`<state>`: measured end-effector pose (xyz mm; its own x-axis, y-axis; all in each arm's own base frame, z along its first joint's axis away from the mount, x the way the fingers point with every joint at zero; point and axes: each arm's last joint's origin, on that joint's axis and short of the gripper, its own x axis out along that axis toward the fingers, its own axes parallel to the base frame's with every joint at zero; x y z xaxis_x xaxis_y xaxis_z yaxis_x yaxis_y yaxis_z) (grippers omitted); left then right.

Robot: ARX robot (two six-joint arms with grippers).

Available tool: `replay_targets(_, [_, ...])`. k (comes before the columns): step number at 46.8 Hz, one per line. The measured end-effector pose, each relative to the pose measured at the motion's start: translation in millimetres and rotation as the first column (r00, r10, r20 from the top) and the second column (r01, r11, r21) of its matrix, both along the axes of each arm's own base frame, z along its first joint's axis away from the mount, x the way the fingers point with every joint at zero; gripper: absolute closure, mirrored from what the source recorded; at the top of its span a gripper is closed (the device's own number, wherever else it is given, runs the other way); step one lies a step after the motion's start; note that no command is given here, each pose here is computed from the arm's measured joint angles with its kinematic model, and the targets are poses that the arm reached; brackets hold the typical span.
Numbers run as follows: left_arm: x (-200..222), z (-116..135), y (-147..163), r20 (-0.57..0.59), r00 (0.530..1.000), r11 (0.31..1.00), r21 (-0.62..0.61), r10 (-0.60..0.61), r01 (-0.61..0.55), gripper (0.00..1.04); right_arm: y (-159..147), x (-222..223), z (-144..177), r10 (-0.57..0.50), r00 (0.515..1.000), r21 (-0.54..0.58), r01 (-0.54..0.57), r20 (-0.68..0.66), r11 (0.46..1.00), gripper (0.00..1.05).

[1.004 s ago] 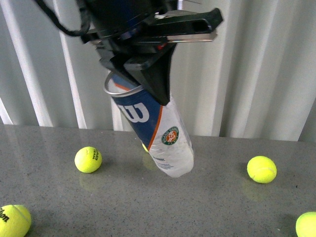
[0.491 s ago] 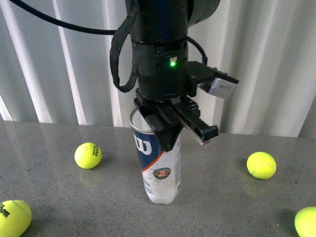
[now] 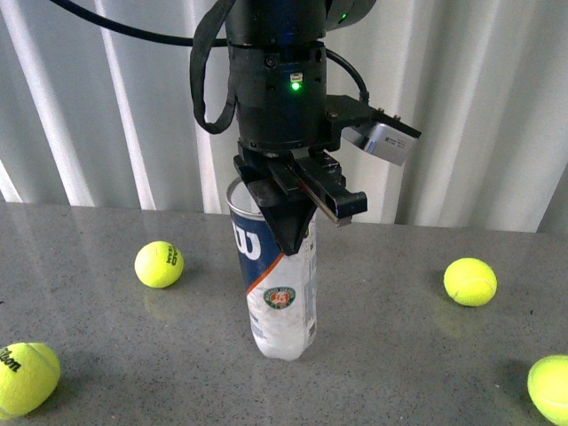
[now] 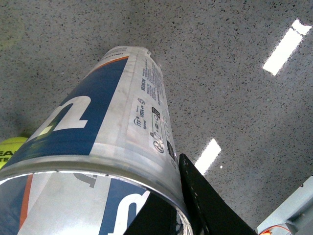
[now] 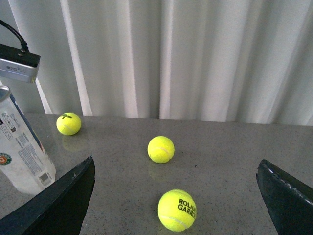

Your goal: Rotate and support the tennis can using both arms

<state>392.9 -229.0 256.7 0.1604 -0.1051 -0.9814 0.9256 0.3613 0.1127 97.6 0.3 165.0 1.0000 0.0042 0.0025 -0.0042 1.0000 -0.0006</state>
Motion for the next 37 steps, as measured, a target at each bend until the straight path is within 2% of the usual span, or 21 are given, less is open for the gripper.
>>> replay_targets(17, [-4,-17,-5,-0.019,1.0,1.0,0.003,-0.018,0.018,1.01,0,0,0,0.0,1.0,0.0,0.0,0.0,1.0,0.07])
replay_targets(23, [-4,-17,-6,-0.035,0.999,1.0,-0.024,-0.003,0.002,0.83,0,0,0,0.0,1.0,0.0,0.0,0.0,1.0,0.07])
replay_targets(37, [2,12,-5,-0.013,0.997,0.986,-0.149,0.075,-0.076,0.23,0,0,0,0.0,1.0,0.0,0.0,0.0,1.0,0.07])
